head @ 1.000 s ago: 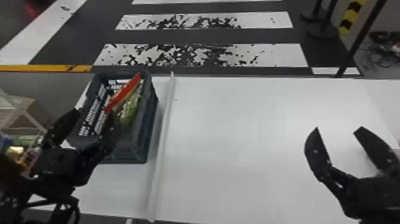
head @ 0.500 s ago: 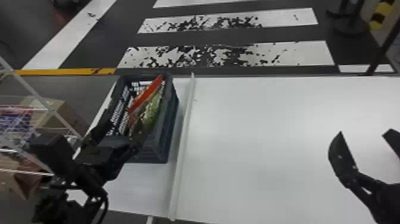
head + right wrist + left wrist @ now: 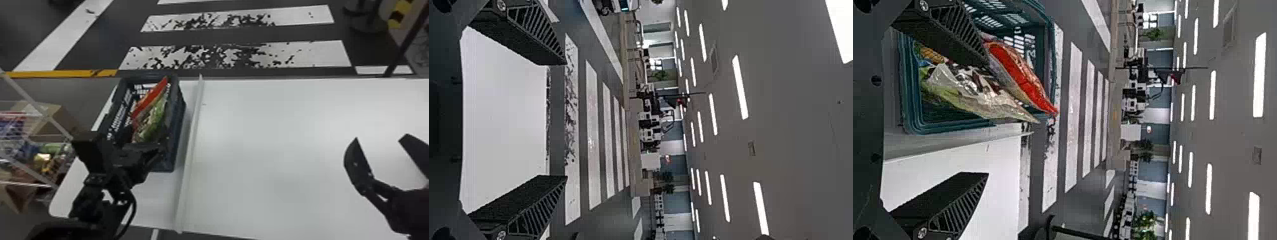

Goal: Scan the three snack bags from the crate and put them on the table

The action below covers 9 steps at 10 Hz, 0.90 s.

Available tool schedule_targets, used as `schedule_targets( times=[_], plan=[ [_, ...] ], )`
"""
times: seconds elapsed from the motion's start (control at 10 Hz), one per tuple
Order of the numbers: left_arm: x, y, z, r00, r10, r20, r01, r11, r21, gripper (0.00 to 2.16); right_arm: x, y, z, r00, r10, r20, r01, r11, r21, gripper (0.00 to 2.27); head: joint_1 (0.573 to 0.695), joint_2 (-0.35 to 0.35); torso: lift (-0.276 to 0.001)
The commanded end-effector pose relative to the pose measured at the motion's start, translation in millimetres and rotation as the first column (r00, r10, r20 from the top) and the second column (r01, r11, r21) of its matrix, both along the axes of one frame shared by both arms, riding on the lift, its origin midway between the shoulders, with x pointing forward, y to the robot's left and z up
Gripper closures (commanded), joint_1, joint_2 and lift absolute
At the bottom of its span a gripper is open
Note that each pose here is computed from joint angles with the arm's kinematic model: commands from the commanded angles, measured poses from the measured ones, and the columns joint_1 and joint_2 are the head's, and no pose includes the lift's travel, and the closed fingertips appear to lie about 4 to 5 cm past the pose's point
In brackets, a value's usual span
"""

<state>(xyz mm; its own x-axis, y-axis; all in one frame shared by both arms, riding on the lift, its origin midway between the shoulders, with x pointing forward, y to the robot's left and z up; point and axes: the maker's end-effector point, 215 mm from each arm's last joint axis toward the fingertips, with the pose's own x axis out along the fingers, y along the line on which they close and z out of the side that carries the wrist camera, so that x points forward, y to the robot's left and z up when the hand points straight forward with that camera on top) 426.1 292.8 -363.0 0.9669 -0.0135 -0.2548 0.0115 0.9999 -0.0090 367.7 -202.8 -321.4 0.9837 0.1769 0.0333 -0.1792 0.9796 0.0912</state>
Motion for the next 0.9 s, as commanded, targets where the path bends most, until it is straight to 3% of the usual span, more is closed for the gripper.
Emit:
schedule_targets(
  times=[0.0,0.2,0.8],
  plan=[
    [6.2,-4.6,-5.0,1.0,-0.005,-0.012,0.005,1.0,0.019,0.09,0.8,-0.9,-1.4,1.0,0.0,0.002,0.0,1.0,-0.002,0.06,0.695,0.13,-0.094],
    [7.0,7.4,-5.6,1.0,0.016,-0.013,-0.016,0.999,0.037,0.09,2.0,-3.2,-3.9,1.0,-0.006,0.003,0.006,1.0,-0.004,0.06,0.695,0.121,-0.094],
    [8.2,30.2,-4.6,0.999,0.053,-0.009,-0.053,0.998,0.02,0.15,5.3,-0.3,-6.8,1.0,-0.013,0.003,0.013,1.0,-0.008,0.06,0.695,0.17,-0.094]
  ],
)
